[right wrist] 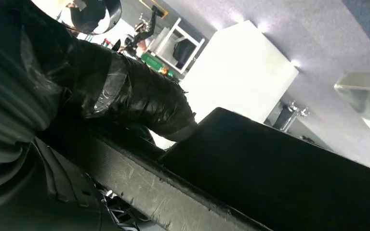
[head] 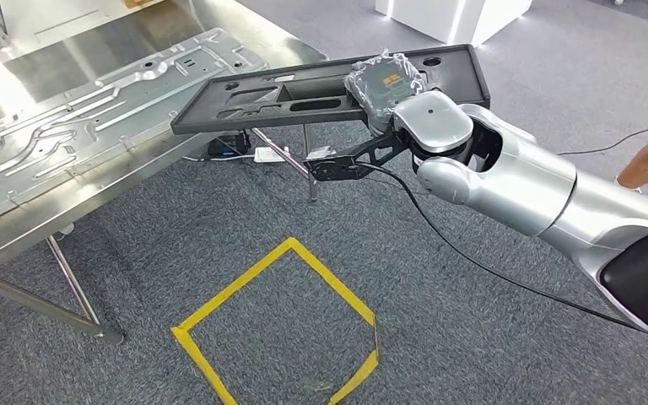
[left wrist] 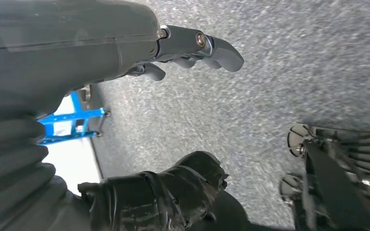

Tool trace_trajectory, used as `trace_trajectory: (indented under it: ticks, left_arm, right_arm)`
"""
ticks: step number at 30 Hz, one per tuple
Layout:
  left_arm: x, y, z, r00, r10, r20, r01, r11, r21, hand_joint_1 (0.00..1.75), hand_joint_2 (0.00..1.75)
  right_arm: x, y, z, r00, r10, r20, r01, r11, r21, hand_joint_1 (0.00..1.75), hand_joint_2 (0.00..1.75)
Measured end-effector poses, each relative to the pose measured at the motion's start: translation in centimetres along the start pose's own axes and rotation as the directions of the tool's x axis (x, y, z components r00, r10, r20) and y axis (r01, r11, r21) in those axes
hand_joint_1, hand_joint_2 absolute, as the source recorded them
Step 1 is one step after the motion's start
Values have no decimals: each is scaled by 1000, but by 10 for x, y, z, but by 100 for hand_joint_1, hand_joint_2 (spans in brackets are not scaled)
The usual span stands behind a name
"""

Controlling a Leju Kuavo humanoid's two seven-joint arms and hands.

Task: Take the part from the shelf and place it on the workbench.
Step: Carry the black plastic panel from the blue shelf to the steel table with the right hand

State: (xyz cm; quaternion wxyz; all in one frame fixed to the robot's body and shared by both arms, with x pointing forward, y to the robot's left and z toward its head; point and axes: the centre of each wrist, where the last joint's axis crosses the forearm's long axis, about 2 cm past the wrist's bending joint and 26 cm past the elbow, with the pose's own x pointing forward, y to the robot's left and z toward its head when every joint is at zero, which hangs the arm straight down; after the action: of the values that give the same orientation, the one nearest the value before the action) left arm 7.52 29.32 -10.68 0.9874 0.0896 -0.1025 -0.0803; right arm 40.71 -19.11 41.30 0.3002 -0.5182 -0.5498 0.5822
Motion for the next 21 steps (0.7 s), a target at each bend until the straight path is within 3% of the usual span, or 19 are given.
trace_trajectory:
  ticks: [21]
  left_arm:
    - [0, 4, -1, 1000, -9, 11, 9, 1000, 14, 0, 175]
  right_arm:
    - [1, 2, 1, 1000, 8, -3, -8, 1000, -7, 175, 175]
